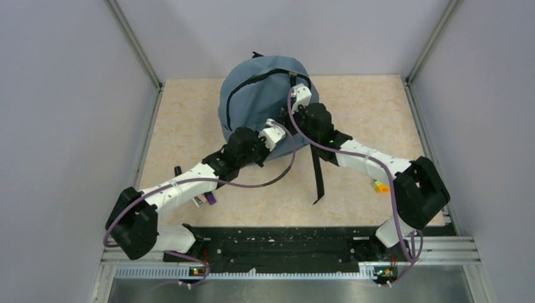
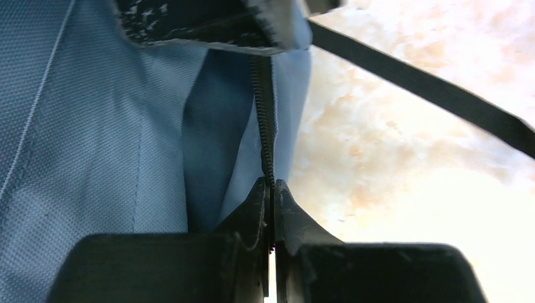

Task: Pack the student bag
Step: Unzip the student bag at the center of the board.

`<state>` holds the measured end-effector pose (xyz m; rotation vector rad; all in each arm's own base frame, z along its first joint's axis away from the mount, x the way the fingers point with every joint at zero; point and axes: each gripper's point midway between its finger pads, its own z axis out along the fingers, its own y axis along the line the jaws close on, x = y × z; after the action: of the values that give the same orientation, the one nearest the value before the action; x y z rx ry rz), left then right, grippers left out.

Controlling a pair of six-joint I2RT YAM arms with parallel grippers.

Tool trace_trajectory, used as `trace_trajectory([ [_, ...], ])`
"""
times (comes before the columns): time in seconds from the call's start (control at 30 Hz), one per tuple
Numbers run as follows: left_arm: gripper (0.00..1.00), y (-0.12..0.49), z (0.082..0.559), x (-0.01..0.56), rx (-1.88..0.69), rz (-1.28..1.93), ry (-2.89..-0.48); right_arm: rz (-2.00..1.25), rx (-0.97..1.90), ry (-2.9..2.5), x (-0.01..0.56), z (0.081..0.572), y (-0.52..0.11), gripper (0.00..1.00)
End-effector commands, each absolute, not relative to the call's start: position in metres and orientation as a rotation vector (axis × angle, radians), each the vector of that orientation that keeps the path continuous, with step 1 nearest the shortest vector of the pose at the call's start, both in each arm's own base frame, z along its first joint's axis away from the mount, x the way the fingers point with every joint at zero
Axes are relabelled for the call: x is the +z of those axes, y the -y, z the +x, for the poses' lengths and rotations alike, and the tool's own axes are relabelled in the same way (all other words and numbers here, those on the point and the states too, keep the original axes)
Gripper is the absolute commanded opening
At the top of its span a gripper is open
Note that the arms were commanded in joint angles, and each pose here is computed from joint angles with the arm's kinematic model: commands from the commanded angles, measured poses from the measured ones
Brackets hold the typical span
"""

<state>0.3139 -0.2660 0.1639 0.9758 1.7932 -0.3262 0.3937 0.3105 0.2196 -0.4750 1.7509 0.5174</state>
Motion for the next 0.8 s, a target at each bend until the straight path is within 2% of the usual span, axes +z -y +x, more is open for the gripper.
trace_trajectory([
  [0.0, 0.0, 0.294, 0.261, 0.172, -0.615, 1.049, -1.762, -0.413, 0.46, -1.705, 0.232, 0.411, -0.304, 0.38],
  [0.2, 0.0, 0.307, 0.213, 0.166, -0.816, 1.113, -1.834, -0.373, 0.451, -1.711, 0.224, 0.412, -0.299, 0.38],
  [0.43, 0.03, 0.314, 0.206, 0.172, -0.887, 1.078, -1.858, -0.368, 0.451, -1.718, 0.22, 0.409, -0.297, 0.39],
  [0.53, 0.16, 0.31, 0.218, 0.181, -0.83, 1.01, -1.847, -0.375, 0.46, -1.713, 0.224, 0.405, -0.295, 0.4],
  [0.6, 0.31, 0.307, 0.223, 0.192, -0.813, 0.956, -1.836, -0.386, 0.475, -1.699, 0.23, 0.4, -0.295, 0.44],
  [0.7, 0.54, 0.305, 0.226, 0.208, -0.812, 0.911, -1.791, -0.447, 0.523, -1.682, 0.239, 0.385, -0.298, 0.57],
  [0.77, 0.65, 0.304, 0.227, 0.215, -0.812, 0.889, -1.77, -0.478, 0.567, -1.665, 0.246, 0.373, -0.299, 0.63],
])
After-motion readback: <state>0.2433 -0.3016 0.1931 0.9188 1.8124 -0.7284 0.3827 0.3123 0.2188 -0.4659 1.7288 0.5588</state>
